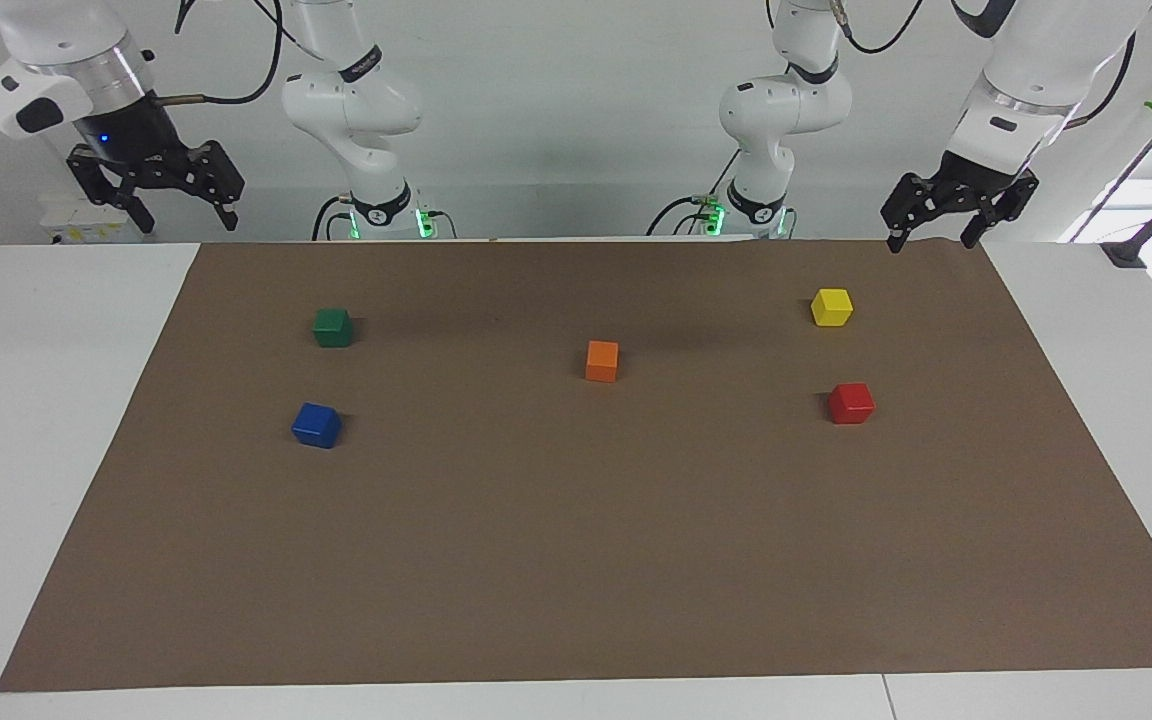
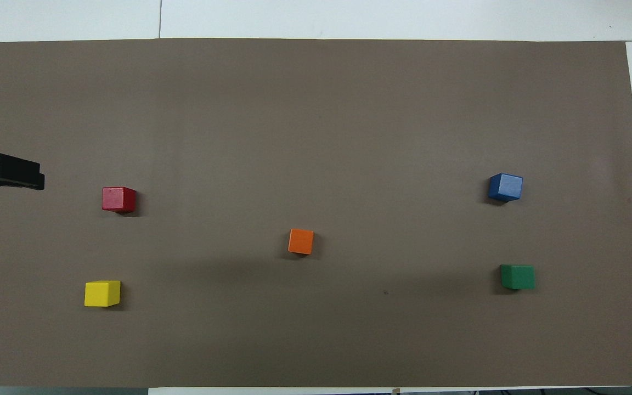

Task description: Transfer red block to right arm and stack on blue block

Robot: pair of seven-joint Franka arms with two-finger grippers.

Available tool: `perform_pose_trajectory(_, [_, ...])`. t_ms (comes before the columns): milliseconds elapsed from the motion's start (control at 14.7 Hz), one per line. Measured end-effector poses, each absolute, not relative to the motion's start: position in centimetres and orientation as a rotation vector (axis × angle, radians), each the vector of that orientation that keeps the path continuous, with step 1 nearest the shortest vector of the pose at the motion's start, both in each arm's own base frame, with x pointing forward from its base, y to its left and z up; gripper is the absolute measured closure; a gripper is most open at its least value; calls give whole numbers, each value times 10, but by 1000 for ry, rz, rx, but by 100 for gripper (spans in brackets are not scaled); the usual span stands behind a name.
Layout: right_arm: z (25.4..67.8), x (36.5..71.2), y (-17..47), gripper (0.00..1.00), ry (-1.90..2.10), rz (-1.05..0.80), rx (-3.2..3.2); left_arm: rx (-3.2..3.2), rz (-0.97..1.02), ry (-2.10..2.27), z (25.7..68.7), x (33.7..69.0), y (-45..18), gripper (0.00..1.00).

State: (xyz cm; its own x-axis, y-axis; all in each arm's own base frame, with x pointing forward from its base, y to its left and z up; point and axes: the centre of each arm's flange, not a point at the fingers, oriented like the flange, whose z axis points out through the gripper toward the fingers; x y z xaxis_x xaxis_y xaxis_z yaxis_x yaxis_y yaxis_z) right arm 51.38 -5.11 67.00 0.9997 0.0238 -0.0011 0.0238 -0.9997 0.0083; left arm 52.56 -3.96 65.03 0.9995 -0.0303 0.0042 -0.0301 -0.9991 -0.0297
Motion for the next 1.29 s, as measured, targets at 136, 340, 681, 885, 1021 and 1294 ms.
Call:
perform_pose_trajectory(136, [675,512,-51,0,37,15,3133,-3113,-5,26,649,526,-33,0])
perform_pose_trajectory(340, [683,508,-51,0,37,39,3133,-3118,-76,-18,647,534,-15,0])
perform_pose_trajectory(681, [684,507,-50,0,37,39,3133,-3129,-115,16,552,574,-17,0])
perform_pose_trajectory(885, [684,507,-49,0,43,39,3133,-3137,-127,42,456,591,-9,0])
perform_pose_trajectory(1021, [684,507,-47,0,46,39,3133,-3139,-143,31,405,591,1,0])
perform_pose_trajectory(1294, [684,507,-46,0,49,40,3134,-3141,-131,64,353,580,8,0])
